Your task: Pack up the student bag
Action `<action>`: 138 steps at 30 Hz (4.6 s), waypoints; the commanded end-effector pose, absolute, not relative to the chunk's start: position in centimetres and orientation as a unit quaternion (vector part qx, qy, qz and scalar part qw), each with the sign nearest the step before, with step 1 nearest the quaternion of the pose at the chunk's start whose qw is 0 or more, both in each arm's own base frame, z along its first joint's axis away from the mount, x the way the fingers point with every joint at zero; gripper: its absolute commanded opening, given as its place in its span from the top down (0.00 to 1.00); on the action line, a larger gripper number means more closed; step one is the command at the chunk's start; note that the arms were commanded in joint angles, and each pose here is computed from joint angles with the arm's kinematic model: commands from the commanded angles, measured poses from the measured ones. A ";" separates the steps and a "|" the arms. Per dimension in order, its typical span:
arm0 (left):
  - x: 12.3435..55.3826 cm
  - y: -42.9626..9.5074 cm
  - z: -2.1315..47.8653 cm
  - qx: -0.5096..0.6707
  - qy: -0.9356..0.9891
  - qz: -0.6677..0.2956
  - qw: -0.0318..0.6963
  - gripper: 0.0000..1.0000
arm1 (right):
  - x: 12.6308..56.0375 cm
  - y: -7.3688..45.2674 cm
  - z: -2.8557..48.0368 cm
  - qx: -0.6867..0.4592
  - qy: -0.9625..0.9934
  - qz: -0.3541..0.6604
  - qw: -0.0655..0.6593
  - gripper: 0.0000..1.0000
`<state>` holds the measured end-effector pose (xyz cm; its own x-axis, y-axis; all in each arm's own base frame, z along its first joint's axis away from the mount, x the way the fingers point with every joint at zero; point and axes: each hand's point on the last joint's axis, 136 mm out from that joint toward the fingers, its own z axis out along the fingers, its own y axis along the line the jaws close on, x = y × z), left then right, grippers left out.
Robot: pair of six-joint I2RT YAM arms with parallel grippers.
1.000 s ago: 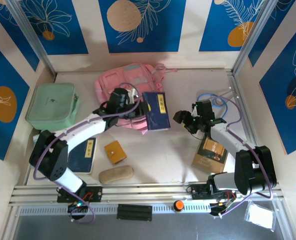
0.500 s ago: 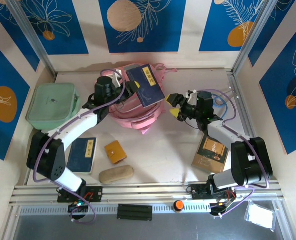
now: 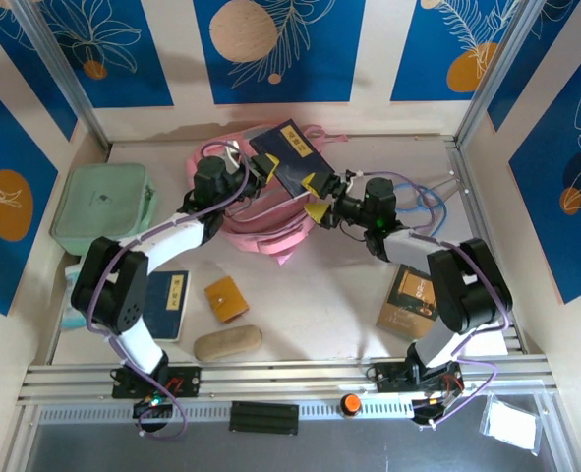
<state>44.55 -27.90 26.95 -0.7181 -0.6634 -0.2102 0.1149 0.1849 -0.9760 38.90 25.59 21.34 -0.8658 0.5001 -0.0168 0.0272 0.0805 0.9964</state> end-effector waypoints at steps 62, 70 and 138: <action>45.1 -24.6 9.3 0.295 0.924 0.097 0.222 0.42 | 35.7 13.0 21.7 0.208 0.800 0.452 0.337 0.97; 45.6 -25.0 11.6 0.272 0.926 0.089 0.246 0.80 | 35.4 12.3 21.5 0.213 0.802 0.439 0.344 0.97; 44.0 -29.5 30.8 0.171 0.860 -0.201 0.436 1.00 | 46.9 29.9 10.1 0.311 0.823 0.450 0.150 0.83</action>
<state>43.25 -29.10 24.86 -0.6614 0.2260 -0.7152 0.4567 0.8778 -0.1449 47.14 29.60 11.26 -0.7513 0.6592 0.0326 0.3552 0.3622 0.8618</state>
